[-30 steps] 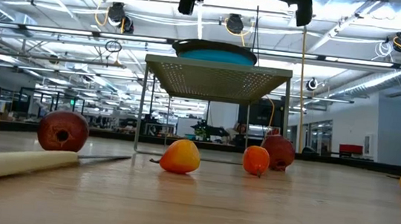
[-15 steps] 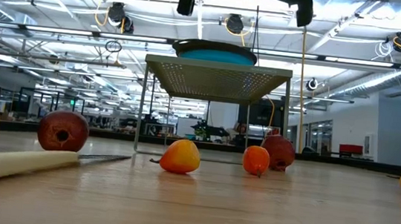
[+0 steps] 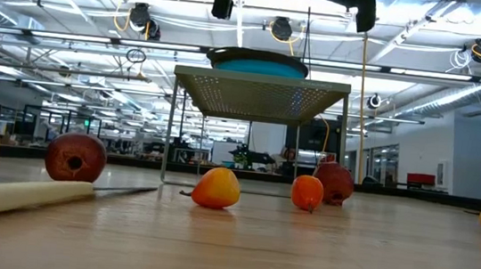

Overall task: Pick & Place Fruit
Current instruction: Put the kiwi into the blue strainer bowl on the shelf

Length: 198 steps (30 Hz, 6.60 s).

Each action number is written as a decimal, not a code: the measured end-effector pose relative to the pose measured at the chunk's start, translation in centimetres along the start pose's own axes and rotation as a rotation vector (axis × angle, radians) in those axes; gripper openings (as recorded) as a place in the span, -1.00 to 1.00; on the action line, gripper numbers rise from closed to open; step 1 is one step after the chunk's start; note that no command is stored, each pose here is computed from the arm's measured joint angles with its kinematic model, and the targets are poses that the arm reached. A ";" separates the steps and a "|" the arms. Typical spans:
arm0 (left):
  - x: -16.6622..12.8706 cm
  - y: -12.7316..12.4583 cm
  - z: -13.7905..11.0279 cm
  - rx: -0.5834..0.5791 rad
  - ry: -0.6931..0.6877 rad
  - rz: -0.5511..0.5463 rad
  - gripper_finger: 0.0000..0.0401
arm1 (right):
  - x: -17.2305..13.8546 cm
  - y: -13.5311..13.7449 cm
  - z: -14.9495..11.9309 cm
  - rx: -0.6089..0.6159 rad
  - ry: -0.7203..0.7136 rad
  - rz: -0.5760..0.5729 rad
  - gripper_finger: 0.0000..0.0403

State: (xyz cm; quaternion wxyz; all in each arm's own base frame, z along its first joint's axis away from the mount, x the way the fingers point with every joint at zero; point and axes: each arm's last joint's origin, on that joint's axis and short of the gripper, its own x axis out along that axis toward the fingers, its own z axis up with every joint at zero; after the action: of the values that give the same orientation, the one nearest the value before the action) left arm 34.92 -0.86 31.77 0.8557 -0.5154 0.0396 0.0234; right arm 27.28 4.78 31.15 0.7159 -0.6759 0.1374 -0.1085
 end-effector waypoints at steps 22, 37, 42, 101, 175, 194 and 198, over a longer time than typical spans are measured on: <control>0.0 -0.1 -0.2 -0.015 0.049 -0.024 -0.07 | -0.1 0.7 -0.9 0.078 0.288 0.028 0.20; -0.2 0.6 1.5 0.062 0.002 -0.001 -0.05 | -1.4 1.5 -2.1 0.274 0.458 0.063 -0.11; -0.2 0.8 2.4 0.106 -0.035 -0.018 -0.05 | -2.3 1.5 -2.7 0.347 0.462 0.094 -0.44; -3.3 -1.3 13.3 1.170 -0.089 0.685 -0.05 | -13.3 -1.5 -7.4 1.108 -0.045 0.572 -1.00; -0.4 7.5 16.8 0.773 0.131 0.693 -0.05 | -17.2 5.9 -10.9 1.463 -0.096 0.347 -1.00; -0.4 7.5 16.8 0.759 0.124 0.699 -0.05 | -15.1 10.5 -9.6 1.513 -0.174 0.381 -1.00; -0.4 7.5 16.8 0.759 0.125 0.699 -0.05 | -15.1 10.3 -9.6 1.523 -0.194 0.363 -1.00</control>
State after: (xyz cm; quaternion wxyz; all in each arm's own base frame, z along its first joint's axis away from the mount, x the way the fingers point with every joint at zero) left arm 34.64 17.53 33.04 0.9194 -0.1251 0.2662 0.2610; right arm 9.48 1.58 21.14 0.9971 0.0272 0.0704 0.0053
